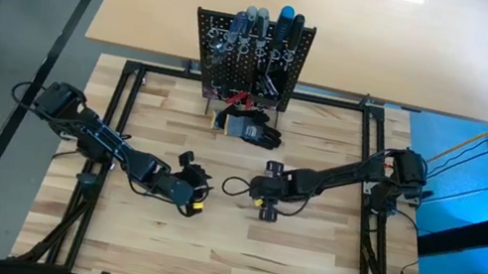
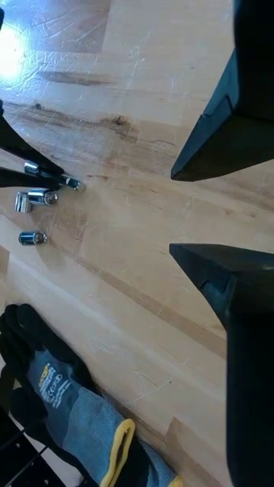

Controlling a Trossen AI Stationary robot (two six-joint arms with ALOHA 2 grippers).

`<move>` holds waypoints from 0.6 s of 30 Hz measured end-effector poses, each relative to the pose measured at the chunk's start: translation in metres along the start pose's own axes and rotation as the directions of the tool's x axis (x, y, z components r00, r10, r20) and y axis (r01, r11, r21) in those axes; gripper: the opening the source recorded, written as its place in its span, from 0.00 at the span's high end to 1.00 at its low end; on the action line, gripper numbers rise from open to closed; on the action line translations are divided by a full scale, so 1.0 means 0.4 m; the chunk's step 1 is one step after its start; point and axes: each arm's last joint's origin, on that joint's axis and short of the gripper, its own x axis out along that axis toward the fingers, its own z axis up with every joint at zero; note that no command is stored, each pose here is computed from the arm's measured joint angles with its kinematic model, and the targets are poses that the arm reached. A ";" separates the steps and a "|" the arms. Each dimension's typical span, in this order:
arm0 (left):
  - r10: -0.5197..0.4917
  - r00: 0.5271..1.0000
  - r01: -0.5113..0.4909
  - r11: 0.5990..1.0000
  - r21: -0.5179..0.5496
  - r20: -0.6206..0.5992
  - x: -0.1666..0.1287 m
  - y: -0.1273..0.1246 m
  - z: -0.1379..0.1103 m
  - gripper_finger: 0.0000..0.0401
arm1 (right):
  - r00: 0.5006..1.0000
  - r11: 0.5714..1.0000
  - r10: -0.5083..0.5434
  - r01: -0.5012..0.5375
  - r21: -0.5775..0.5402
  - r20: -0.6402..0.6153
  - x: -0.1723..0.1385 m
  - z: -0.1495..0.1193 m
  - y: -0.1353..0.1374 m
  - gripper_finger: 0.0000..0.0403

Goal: Hang tools onto peg board
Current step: Put the extension bar into the pegboard bin

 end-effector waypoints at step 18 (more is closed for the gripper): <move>0.000 1.000 0.000 1.000 0.000 0.000 0.000 0.000 0.000 0.67 | 0.888 0.953 -0.275 0.304 -0.020 0.369 -0.326 0.194 -0.100 0.89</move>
